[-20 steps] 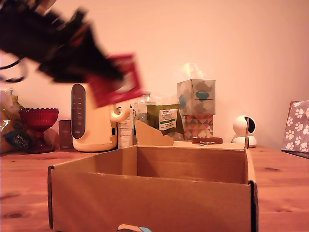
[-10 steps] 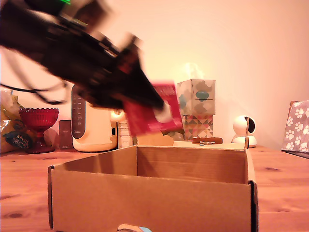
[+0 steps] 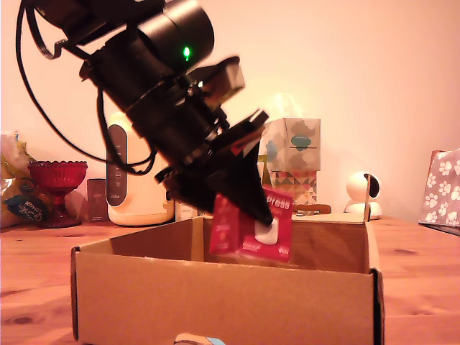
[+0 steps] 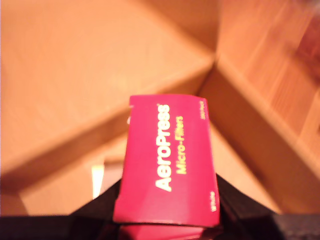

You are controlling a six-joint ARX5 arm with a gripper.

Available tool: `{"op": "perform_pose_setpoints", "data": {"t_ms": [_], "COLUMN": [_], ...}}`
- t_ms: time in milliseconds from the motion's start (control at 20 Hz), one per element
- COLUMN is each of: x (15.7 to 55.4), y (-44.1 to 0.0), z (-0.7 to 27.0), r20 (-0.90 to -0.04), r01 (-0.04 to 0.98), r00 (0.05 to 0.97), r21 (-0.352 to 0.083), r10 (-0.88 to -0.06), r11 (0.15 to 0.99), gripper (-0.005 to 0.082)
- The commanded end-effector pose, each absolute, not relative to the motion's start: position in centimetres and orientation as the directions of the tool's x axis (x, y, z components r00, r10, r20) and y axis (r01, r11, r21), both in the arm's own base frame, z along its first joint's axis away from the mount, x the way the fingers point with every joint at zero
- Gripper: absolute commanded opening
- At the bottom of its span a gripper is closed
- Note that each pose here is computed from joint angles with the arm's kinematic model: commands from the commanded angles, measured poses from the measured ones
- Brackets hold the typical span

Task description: Pick the red carton of coffee filters and place it in the cardboard box

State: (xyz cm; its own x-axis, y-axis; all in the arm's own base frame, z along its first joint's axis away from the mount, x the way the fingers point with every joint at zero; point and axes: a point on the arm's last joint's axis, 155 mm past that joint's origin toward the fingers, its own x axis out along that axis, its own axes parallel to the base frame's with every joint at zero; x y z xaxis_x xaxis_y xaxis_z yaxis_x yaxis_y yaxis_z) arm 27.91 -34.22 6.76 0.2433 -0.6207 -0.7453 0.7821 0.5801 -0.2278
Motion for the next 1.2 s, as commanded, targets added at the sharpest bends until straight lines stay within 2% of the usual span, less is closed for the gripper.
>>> {"op": "perform_pose_setpoints", "data": {"t_ms": [0,50,100,200,300,400,450,500,600,750,850,1150], "x": [27.7,27.7,27.6,27.3,27.4,28.0,28.1,28.1,28.3,29.1,29.4,30.1], "y": [-34.7,-34.7,-34.6,-34.4,-34.0,-33.3,-32.7,-32.1,-31.0,-29.8,-28.8,-21.1], "z": [7.3,7.5,7.8,8.9,11.0,13.6,14.6,15.3,16.1,16.9,17.1,16.0], "r20": [-0.734,-0.733,-0.731,-0.724,-0.698,-0.664,-0.655,-0.651,-0.644,-0.596,-0.544,-0.423], "r01": [0.794,0.793,0.794,0.794,0.796,0.788,0.781,0.773,0.762,0.742,0.724,0.558], "r00": [0.243,0.244,0.245,0.252,0.289,0.358,0.386,0.41,0.449,0.516,0.562,0.723], "r21": [-0.226,-0.226,-0.226,-0.225,-0.205,-0.162,-0.143,-0.124,-0.085,-0.048,-0.042,-0.108], "r10": [-0.635,-0.635,-0.636,-0.642,-0.655,-0.656,-0.65,-0.639,-0.619,-0.615,-0.624,-0.546], "r11": [0.565,0.565,0.565,0.564,0.569,0.594,0.608,0.622,0.642,0.669,0.689,0.823], "gripper": [0.0368,0.0503,0.0587,0.0602,0.059,0.0497,0.0419,0.0301,-0.0019,-0.0023,-0.0023,-0.0023]}}
